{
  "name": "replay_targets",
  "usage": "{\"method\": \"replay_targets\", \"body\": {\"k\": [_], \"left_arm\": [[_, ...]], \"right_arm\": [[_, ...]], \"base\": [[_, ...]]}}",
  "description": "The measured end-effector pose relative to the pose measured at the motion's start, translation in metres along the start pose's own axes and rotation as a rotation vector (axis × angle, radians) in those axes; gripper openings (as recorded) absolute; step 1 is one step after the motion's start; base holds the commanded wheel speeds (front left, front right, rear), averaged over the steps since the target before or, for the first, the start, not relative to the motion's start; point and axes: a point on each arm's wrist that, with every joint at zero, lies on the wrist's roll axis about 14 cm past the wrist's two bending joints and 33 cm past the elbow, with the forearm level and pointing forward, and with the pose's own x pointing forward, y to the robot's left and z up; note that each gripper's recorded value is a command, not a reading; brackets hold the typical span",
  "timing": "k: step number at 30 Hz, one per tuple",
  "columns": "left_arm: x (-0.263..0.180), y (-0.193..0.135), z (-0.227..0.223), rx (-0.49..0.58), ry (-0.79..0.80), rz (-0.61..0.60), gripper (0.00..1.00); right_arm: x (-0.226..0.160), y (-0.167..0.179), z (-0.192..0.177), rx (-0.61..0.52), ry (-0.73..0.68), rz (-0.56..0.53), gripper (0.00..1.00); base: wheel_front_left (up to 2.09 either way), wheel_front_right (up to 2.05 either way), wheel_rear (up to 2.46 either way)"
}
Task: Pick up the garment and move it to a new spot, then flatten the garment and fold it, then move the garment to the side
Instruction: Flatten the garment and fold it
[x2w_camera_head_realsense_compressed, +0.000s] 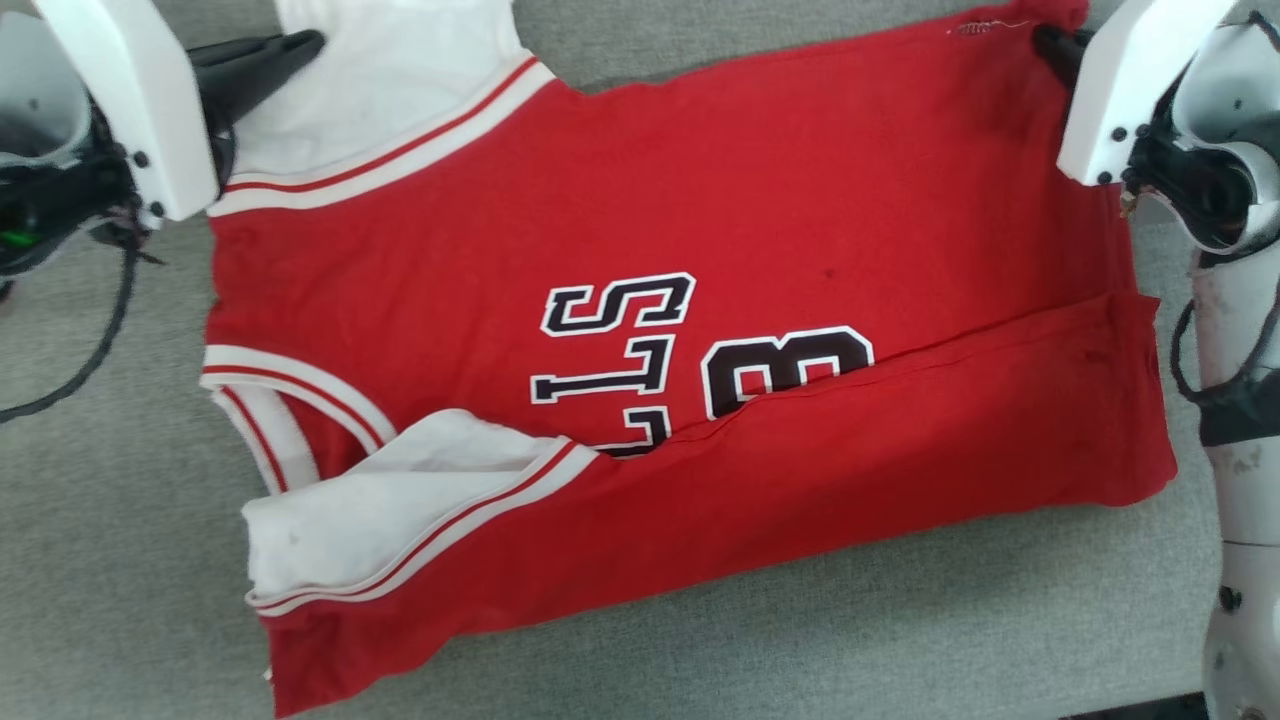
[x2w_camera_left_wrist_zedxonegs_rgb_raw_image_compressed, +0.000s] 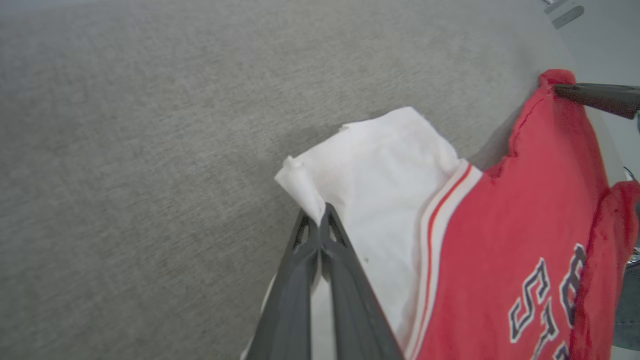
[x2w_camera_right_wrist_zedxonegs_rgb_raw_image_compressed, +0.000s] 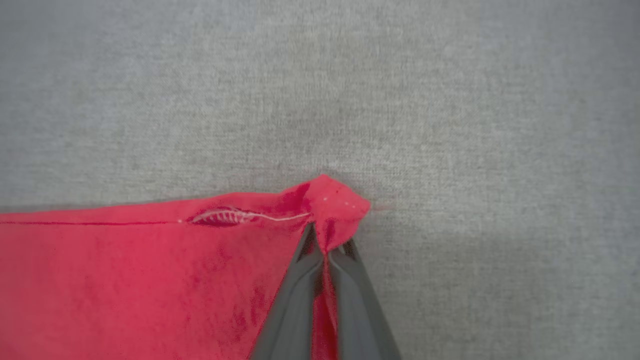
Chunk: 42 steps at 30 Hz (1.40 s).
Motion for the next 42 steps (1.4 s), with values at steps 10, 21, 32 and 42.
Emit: {"method": "replay_targets", "body": {"k": [10, 21, 32, 42], "left_arm": [[-0.049, -0.070, 0.033, 0.047, -0.213, -0.137, 0.00], [-0.147, -0.111, -0.025, 0.010, -0.363, -0.164, 0.00], [-0.169, -0.109, -0.126, -0.170, -0.318, -0.086, 0.00], [-0.134, -0.092, -0.160, -0.261, -0.268, -0.019, 0.00]], "right_arm": [[-0.038, 0.002, 0.020, -0.040, -0.153, 0.027, 0.00], [-0.102, 0.007, -0.040, -0.057, -0.158, 0.088, 0.00], [-0.126, 0.000, -0.093, 0.023, -0.104, 0.077, 0.00], [-0.101, -0.003, -0.111, 0.080, -0.075, 0.047, 0.00]], "base": [[0.00, 0.00, 0.00], [0.00, 0.00, 0.00], [0.00, 0.00, 0.00], [0.00, 0.00, 0.00]]}}
